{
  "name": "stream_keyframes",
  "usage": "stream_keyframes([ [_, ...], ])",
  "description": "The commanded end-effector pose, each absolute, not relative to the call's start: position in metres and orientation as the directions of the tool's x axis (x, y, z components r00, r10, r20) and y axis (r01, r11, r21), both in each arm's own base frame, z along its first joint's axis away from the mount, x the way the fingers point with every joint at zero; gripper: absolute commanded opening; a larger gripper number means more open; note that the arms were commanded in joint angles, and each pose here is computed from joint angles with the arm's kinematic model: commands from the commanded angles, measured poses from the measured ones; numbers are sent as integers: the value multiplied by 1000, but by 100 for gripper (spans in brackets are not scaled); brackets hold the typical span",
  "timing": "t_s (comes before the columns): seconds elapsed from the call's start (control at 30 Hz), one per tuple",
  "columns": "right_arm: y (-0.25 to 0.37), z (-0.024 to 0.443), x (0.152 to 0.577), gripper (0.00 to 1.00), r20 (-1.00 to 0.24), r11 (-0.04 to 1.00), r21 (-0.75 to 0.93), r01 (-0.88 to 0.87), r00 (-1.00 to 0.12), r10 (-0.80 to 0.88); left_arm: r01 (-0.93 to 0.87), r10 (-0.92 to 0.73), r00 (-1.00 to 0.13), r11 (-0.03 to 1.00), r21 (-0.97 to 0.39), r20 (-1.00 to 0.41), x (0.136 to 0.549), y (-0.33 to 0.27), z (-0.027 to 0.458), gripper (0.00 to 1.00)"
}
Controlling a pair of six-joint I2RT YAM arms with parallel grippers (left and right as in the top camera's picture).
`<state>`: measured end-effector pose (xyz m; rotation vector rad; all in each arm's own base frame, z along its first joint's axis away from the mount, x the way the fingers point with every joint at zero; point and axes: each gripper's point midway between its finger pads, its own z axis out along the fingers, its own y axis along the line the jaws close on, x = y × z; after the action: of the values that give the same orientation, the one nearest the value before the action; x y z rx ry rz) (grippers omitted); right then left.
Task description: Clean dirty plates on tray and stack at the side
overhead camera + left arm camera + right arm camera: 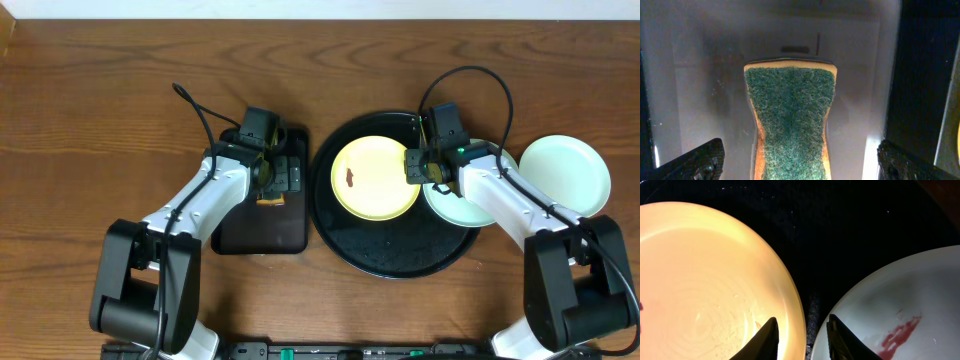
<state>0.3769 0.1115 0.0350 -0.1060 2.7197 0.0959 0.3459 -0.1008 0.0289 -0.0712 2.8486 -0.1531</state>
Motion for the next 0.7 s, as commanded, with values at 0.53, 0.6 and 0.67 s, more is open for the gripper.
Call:
stream_keyframes([
  [0.53,113,44,380,31,-434,994,41,-103,-898,-75,-40,-53,-971,998,-58,-234,322,-87,1,56],
  [0.6,113,44,380,31,-434,994,41,-103,-898,-75,-40,-53,-971,998,-58,-234,322,-87,1,21],
  [0.67,113,44,380,31,-434,994,41,-103,-898,-75,-40,-53,-971,998,-58,-234,322,-87,1,8],
])
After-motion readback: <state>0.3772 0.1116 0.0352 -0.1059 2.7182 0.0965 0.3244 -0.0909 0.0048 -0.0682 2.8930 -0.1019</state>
